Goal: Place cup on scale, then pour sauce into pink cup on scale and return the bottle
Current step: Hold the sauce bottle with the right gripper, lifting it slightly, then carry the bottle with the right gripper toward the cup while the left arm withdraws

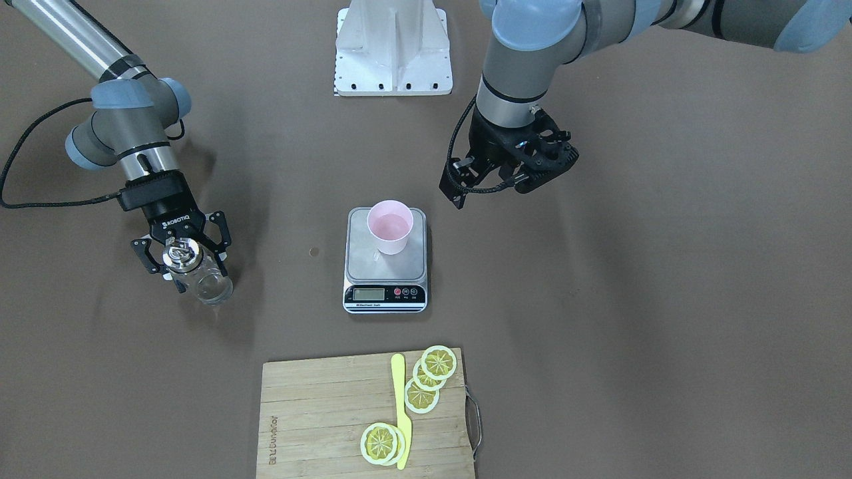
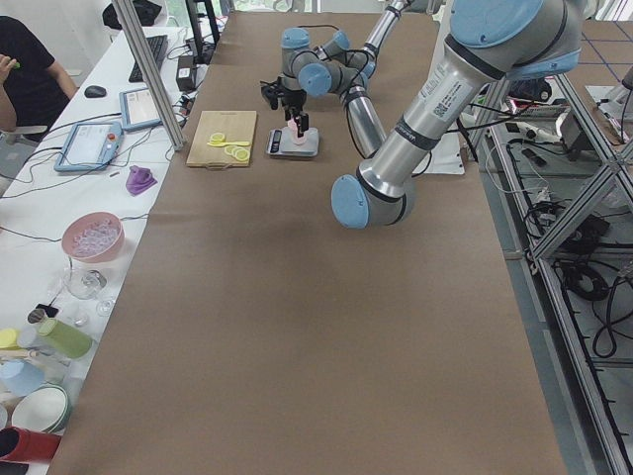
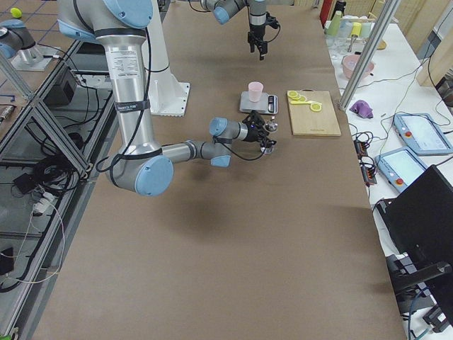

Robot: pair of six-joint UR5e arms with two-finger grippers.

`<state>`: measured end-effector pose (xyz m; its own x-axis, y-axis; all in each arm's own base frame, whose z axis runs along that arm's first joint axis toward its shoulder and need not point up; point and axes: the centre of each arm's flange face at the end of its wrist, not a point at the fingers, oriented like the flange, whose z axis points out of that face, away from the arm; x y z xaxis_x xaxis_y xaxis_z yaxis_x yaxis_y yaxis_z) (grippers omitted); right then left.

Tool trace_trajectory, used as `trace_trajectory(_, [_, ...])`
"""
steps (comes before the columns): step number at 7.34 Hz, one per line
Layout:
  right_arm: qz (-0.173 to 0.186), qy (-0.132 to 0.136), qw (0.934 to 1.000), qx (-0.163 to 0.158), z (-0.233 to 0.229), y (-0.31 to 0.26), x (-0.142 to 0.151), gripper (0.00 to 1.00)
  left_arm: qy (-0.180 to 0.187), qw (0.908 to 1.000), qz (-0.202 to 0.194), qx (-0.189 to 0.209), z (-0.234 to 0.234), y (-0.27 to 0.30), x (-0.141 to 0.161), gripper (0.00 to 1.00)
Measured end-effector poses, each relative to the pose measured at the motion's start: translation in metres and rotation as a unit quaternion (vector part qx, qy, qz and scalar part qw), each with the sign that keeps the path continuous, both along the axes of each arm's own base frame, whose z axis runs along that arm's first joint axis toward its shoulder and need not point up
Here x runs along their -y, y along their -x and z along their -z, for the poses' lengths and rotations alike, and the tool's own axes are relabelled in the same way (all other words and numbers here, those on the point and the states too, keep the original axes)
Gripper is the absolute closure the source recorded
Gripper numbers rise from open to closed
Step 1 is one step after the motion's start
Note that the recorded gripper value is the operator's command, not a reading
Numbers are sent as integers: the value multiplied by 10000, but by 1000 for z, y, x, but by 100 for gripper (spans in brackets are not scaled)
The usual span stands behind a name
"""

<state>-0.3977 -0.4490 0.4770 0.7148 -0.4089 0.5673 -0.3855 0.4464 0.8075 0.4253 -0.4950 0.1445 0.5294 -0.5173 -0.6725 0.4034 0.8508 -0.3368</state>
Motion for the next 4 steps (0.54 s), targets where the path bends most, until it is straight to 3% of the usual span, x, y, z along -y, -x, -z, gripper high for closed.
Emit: trace_trajectory(4, [124, -270, 9990, -321, 6, -25, 22, 100, 1, 10000, -8, -18, 1, 1, 0, 1])
